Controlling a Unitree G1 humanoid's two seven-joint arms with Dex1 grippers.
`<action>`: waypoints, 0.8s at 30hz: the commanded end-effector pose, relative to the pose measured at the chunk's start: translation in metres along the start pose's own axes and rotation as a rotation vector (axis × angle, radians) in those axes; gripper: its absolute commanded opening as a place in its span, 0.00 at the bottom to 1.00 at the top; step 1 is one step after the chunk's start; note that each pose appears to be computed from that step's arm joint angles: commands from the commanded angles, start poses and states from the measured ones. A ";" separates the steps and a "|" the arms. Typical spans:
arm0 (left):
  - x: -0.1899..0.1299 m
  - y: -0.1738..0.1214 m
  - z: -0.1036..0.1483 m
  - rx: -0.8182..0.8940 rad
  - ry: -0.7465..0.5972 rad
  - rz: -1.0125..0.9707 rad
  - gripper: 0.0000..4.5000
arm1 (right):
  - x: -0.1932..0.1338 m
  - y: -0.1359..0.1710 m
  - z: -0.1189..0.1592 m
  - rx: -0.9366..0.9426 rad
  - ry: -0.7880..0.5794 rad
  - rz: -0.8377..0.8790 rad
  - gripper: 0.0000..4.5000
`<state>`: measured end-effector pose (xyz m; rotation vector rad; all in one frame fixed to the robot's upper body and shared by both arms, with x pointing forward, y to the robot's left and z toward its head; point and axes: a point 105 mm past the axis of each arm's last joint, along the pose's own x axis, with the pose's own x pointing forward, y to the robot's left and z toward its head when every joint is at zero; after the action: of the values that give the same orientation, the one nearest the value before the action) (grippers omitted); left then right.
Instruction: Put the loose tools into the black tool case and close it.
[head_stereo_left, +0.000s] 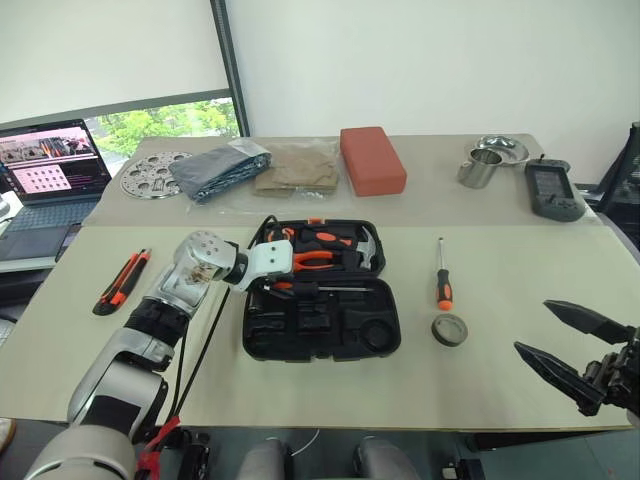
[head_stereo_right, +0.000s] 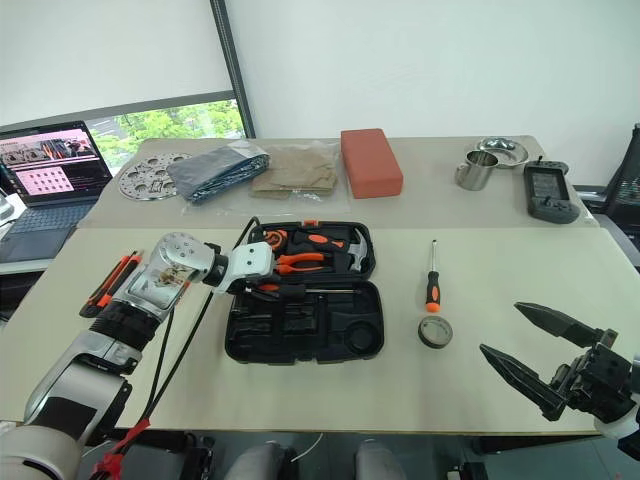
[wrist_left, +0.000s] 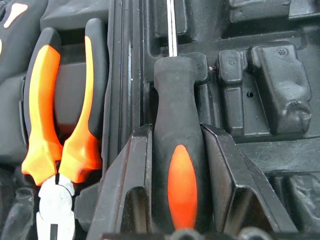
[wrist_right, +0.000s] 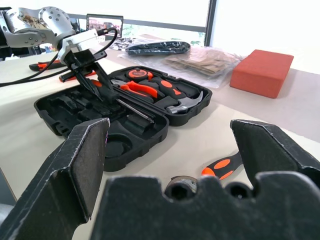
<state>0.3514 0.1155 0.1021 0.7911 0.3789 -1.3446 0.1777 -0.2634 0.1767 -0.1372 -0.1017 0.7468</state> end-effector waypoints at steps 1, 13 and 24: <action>-0.011 -0.004 -0.022 -0.055 0.097 0.011 0.21 | 0.004 0.001 0.011 -0.028 -0.032 0.026 1.00; -0.006 -0.006 -0.024 -0.069 0.094 0.001 0.21 | 0.009 -0.001 0.009 -0.025 -0.041 0.043 1.00; -0.040 0.036 0.029 0.059 -0.046 0.233 0.97 | 0.001 0.000 0.005 -0.019 -0.036 0.031 1.00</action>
<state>0.3630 0.1262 0.1137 0.8049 0.3429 -1.2300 0.1807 -0.2616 0.1739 -0.1214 -0.1018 0.7757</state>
